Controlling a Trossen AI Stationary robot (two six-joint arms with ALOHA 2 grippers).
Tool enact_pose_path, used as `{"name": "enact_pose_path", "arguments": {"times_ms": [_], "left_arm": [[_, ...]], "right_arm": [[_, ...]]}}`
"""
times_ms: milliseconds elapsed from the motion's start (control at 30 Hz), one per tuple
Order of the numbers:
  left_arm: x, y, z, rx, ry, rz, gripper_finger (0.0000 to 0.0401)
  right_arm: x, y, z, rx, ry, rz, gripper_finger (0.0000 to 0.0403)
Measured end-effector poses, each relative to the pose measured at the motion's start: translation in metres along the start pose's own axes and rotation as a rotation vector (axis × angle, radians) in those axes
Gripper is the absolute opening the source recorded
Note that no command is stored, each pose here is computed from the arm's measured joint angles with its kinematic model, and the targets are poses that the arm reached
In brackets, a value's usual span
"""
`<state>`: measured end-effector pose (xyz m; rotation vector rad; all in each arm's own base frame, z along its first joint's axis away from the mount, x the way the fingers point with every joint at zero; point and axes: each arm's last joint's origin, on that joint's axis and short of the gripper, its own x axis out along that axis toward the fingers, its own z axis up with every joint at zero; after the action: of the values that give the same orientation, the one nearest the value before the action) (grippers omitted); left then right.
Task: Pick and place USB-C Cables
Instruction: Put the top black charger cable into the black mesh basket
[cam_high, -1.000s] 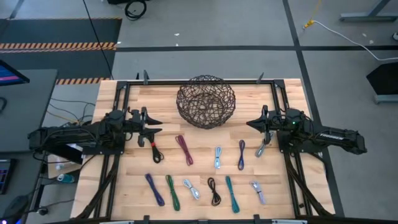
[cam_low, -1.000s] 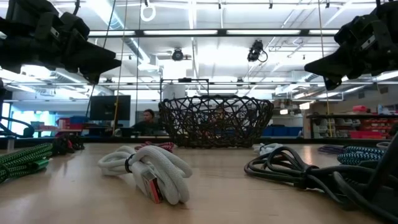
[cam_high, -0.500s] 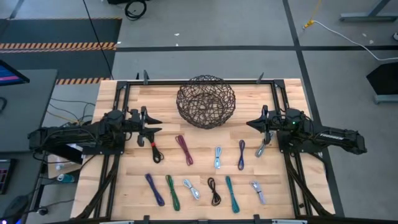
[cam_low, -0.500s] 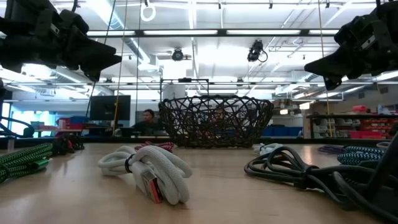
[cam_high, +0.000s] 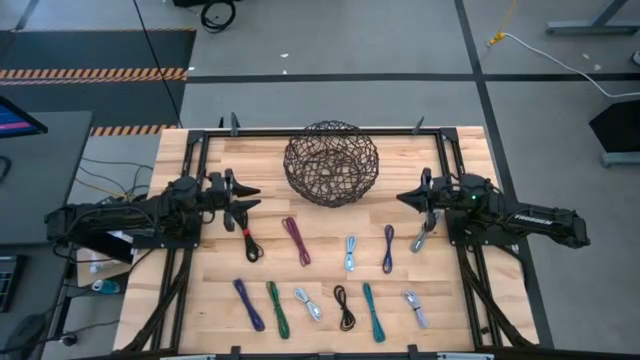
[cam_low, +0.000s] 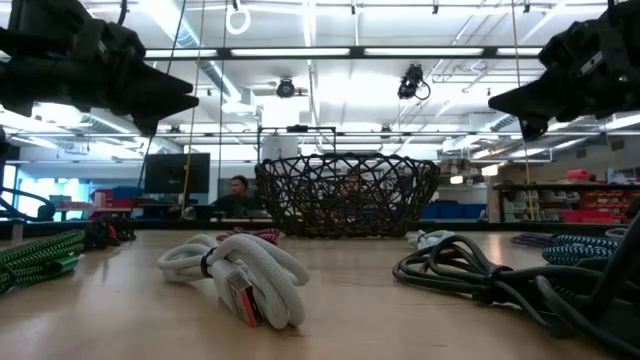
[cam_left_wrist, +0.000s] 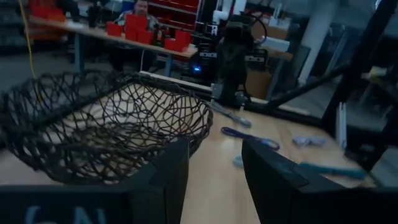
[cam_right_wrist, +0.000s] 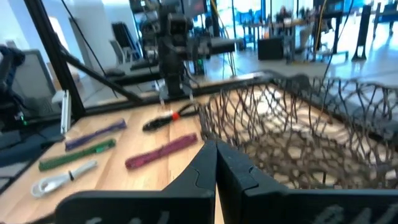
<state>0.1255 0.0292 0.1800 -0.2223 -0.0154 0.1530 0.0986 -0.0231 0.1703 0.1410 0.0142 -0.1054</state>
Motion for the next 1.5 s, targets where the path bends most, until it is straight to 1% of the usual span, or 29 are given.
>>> {"name": "enact_pose_path", "arguments": {"times_ms": [100,200,267,333,400,467,533,633,700,767,867,900,967,1100,1167,1200,1300,1400,1500], "left_arm": [[0.000,0.000,0.000,-0.045,0.000,0.000,0.0156],[0.000,0.000,0.000,-0.086,-0.001,0.000,0.0156],[0.000,0.000,0.000,-0.145,-0.002,0.000,0.0156],[0.000,0.000,0.000,-0.199,-0.006,0.008,0.0156],[0.000,0.001,0.001,-0.242,-0.016,0.031,0.0156],[0.000,0.001,0.003,-0.284,-0.043,0.041,0.0156],[0.000,0.000,0.008,-0.304,-0.100,0.027,0.0156],[-0.002,-0.003,0.020,-0.294,-0.224,-0.017,0.0156],[-0.004,-0.004,0.028,-0.289,-0.302,-0.030,0.0156],[-0.006,-0.004,0.033,-0.287,-0.362,-0.040,0.0156],[-0.008,-0.006,0.044,-0.269,-0.423,-0.059,0.0156],[-0.008,-0.009,0.051,-0.240,-0.436,-0.067,0.0156],[-0.007,-0.015,0.070,-0.141,-0.459,-0.077,0.0156],[-0.007,-0.032,0.126,0.022,-0.480,-0.078,0.0156],[-0.008,-0.041,0.155,0.088,-0.453,-0.073,0.0157],[-0.008,-0.045,0.168,0.122,-0.417,-0.066,0.0159],[-0.010,-0.054,0.202,0.210,-0.260,-0.026,0.0175],[-0.011,-0.057,0.226,0.232,-0.082,0.082,0.0199],[-0.009,-0.058,0.240,0.240,0.073,0.167,0.0227]], "right_arm": [[0.000,0.001,0.008,0.042,-0.078,0.013,0.0008],[-0.002,0.002,0.019,0.106,-0.199,0.021,0.0008],[-0.004,0.002,0.027,0.112,-0.289,-0.031,0.0008],[-0.006,0.000,0.034,0.130,-0.384,-0.118,0.0008],[-0.009,-0.001,0.038,0.199,-0.454,-0.166,0.0008],[-0.011,-0.001,0.042,0.259,-0.509,-0.157,0.0008],[-0.012,0.000,0.046,0.265,-0.548,-0.128,0.0008],[-0.016,0.003,0.053,0.269,-0.617,-0.041,0.0008],[-0.018,0.005,0.056,0.274,-0.652,-0.003,0.0008],[-0.020,0.006,0.058,0.289,-0.675,0.013,0.0008],[-0.020,0.005,0.058,0.348,-0.686,0.010,0.0011],[-0.020,0.005,0.058,0.360,-0.690,0.006,0.0015],[-0.020,0.004,0.058,0.368,-0.693,0.000,0.0024],[-0.023,0.005,0.062,0.363,-0.749,-0.011,0.0040],[-0.026,0.005,0.065,0.342,-0.794,-0.025,0.0047],[-0.027,0.005,0.067,0.329,-0.812,-0.035,0.0050],[-0.031,0.006,0.076,0.286,-0.844,-0.065,0.0062],[-0.034,0.008,0.089,0.245,-0.863,-0.089,0.0074],[-0.034,0.010,0.103,0.213,-0.832,-0.123,0.0090]]}}
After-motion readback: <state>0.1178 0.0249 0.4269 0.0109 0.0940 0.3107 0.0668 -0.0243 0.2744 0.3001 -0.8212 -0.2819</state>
